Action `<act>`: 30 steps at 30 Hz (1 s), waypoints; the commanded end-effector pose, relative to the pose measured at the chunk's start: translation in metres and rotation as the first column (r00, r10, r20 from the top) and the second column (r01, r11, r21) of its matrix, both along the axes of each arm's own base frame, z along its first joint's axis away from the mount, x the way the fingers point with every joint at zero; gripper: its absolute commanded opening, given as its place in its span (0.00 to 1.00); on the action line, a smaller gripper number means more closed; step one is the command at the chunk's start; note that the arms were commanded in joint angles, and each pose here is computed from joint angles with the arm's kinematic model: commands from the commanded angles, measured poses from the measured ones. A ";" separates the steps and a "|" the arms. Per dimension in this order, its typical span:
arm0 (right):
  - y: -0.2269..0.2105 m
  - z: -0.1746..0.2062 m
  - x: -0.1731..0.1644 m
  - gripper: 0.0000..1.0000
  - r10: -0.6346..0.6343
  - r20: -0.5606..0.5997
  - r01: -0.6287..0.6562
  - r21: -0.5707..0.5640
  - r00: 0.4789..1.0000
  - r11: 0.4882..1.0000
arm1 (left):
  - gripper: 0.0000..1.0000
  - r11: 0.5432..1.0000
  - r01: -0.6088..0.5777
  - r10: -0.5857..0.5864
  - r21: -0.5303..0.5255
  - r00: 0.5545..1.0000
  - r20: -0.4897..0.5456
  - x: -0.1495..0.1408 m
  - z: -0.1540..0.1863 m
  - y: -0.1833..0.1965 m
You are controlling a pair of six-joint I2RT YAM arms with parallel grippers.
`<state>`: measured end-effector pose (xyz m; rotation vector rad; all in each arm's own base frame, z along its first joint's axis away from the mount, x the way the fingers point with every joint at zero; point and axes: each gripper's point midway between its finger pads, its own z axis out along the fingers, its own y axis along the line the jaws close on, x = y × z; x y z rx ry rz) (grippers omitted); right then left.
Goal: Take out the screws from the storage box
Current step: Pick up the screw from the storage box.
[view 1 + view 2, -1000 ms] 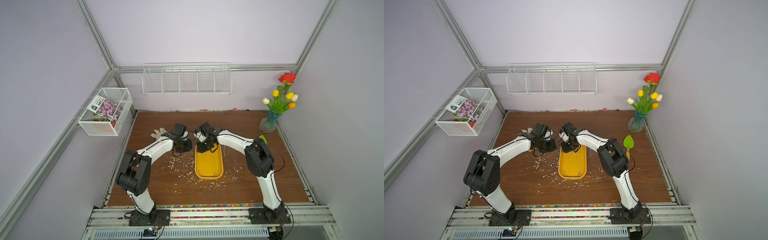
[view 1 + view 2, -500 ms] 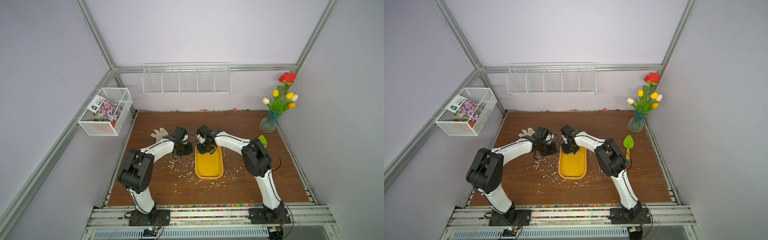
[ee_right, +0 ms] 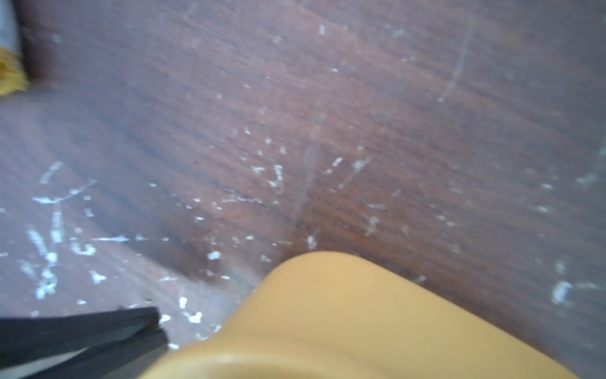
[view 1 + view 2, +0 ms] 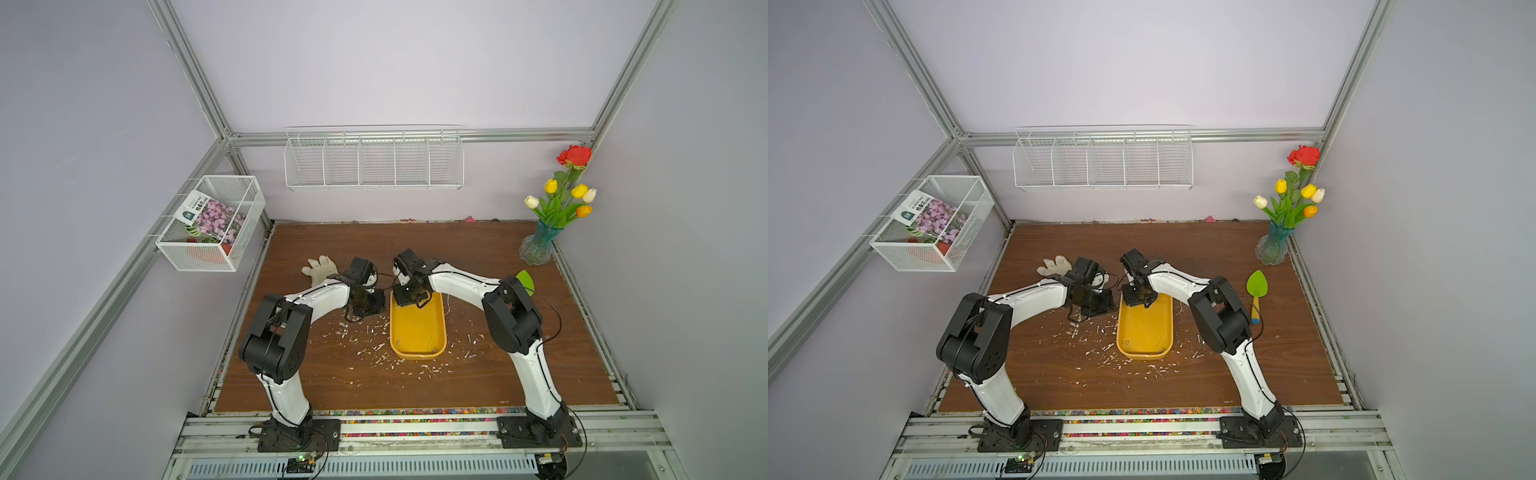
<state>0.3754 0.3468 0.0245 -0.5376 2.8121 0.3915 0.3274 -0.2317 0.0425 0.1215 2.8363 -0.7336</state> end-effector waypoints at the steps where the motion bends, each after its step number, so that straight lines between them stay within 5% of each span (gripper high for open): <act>1: -0.010 -0.020 -0.015 0.29 0.043 -0.029 -0.046 -0.126 0.999 0.991 | 0.16 0.999 0.040 -0.040 -0.009 0.999 0.008 -0.001 -0.001 -0.003; 6: -0.014 -0.027 -0.018 0.29 0.038 -0.038 -0.043 -0.136 0.999 0.990 | 0.16 0.998 0.055 -0.055 -0.011 0.998 -0.002 -0.003 -0.004 -0.004; 18: 0.016 -0.006 -0.013 0.29 0.016 -0.035 -0.015 0.032 0.999 0.999 | 0.16 0.998 0.063 -0.063 -0.025 0.998 -0.005 -0.004 -0.004 -0.009; 30: -0.026 -0.040 -0.035 0.27 0.052 -0.126 -0.080 -0.229 0.991 0.970 | 0.16 0.998 0.063 -0.063 -0.018 0.998 -0.005 -0.006 -0.004 -0.007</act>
